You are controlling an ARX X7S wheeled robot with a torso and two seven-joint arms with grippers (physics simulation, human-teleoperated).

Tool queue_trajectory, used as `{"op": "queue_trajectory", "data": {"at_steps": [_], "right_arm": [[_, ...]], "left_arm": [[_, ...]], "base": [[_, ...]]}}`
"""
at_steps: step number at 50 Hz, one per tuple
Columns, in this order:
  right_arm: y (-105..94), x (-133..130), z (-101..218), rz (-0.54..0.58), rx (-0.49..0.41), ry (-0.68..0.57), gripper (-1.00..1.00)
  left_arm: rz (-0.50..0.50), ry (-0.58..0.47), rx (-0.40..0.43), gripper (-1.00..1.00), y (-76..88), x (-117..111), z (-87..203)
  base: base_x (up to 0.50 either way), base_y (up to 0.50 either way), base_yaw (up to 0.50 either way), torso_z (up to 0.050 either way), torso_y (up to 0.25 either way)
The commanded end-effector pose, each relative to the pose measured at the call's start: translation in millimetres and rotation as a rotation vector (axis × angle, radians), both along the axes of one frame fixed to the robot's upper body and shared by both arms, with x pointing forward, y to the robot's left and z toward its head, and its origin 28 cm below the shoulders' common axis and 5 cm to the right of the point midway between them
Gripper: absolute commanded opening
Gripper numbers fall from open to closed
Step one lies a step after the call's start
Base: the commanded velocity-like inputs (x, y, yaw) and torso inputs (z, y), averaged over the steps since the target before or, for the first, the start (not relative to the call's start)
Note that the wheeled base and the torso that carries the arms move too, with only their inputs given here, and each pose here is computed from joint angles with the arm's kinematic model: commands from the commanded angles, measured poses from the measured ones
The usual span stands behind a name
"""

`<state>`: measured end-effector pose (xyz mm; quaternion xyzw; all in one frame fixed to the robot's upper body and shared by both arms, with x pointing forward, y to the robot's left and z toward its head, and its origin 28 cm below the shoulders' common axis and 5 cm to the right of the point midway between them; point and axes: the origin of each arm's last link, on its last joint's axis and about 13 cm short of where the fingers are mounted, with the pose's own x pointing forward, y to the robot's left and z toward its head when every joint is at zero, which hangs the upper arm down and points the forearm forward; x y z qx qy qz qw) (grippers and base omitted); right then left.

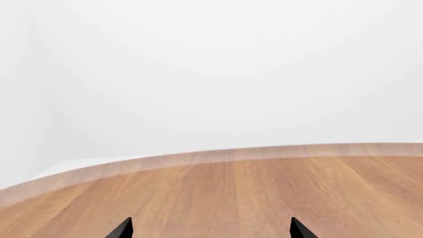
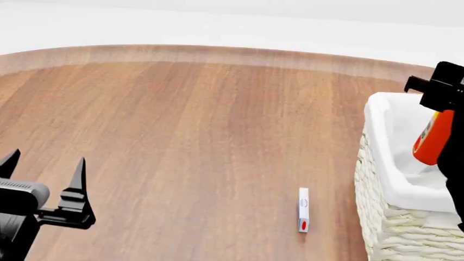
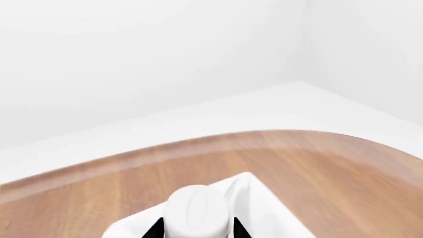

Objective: Pick up the ketchup, and put it in the basket.

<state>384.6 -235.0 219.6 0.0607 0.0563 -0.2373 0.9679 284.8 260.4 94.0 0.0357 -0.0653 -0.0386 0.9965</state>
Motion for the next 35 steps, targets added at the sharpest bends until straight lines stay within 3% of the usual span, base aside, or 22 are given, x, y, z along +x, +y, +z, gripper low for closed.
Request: {"op": "queue_trajectory", "data": {"at_steps": [1, 35], "right_arm": [[-9.8, -6, -5, -0.036, -0.015, -0.004, -1.00], [-8.8, -3, -35, -0.039, 0.004, 0.012, -1.00]], "left_arm": [[0.000, 0.003, 0.001, 1.00, 0.7, -2, -5], [0.002, 0.016, -0.010, 1.00, 1.7, -5, -13]], "base": [[0.00, 0.00, 0.00, 0.010, 0.000], [0.00, 0.00, 0.00, 0.000, 0.001]]}}
